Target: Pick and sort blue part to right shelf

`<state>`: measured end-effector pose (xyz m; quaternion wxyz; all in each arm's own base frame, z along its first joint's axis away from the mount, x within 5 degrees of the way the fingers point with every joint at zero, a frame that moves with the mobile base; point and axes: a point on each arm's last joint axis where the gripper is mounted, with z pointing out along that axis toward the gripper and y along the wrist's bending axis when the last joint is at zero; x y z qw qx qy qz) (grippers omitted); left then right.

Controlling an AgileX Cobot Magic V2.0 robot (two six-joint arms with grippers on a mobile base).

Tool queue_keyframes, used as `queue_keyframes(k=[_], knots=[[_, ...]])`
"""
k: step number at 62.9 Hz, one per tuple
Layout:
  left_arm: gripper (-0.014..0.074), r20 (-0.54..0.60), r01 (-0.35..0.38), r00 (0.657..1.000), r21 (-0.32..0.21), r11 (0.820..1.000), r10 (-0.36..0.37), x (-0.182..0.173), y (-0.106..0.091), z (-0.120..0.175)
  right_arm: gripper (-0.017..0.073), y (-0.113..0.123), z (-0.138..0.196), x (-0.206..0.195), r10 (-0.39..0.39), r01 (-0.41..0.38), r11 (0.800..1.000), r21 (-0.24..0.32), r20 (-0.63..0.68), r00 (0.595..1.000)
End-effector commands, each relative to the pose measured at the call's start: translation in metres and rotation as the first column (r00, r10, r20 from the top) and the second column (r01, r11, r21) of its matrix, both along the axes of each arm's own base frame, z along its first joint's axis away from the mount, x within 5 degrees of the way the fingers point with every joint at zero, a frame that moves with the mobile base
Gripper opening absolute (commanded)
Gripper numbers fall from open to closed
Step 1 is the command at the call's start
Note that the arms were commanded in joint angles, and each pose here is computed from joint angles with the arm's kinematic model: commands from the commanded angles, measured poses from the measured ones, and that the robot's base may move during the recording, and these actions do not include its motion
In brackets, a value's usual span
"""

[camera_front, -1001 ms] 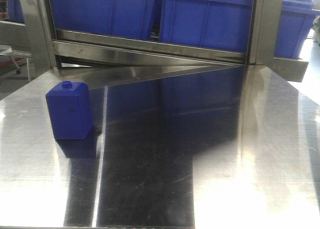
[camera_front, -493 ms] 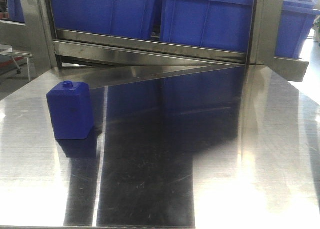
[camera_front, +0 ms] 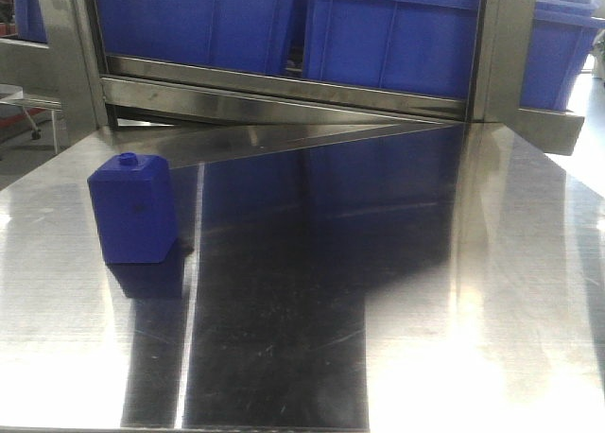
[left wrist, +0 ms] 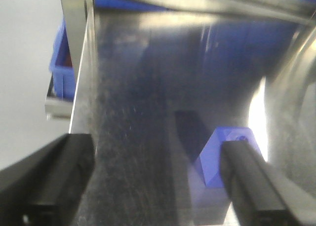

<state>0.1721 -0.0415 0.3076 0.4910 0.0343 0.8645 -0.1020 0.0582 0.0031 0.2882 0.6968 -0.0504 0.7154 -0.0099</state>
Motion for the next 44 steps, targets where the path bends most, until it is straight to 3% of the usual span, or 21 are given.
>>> queue_keyframes(k=[1, 11, 20, 25, 31, 38, 44], knots=[[0.0650, 0.027, 0.001, 1.000, -0.015, 1.000, 0.000, 0.019, -0.006, 0.019, 0.0398, 0.000, 0.017, -0.001, -0.006, 0.006, 1.000, 0.005, 0.110, 0.994], [0.0650, -0.136, 0.031, 0.990, 0.021, 0.999, -0.027, 0.046, -0.019, 0.022, 0.0398, 0.000, 0.017, -0.001, -0.006, 0.006, 1.000, 0.005, 0.110, 0.994], [0.0650, -0.284, 0.098, 0.956, 0.051, 0.994, -0.080, 0.068, -0.041, 0.022, 0.0398, 0.000, 0.017, -0.001, -0.006, 0.006, 1.000, 0.005, 0.110, 0.994], [0.0650, -0.372, 0.089, 0.926, 0.035, 0.995, -0.069, 0.079, -0.054, 0.018, 0.0398, 0.000, 0.017, -0.001, -0.006, 0.006, 1.000, 0.005, 0.110, 0.994], [0.0650, -0.446, 0.065, 0.894, 0.035, 0.997, -0.043, 0.092, -0.068, 0.015, 0.0398, 0.000, 0.017, -0.001, -0.006, 0.006, 1.000, 0.005, 0.110, 0.994], [0.0650, -0.493, 0.092, 0.868, 0.067, 0.993, -0.048, 0.102, -0.086, 0.014, 0.0398, 0.000, 0.017, -0.001, -0.006, 0.006, 1.000, 0.005, 0.110, 0.994], [0.0650, -0.519, 0.106, 0.853, 0.062, 0.992, -0.058, 0.107, -0.102, 0.015, 0.0398, 0.000, 0.017, -0.001, -0.006, 0.006, 1.000, 0.005, 0.110, 0.994]])
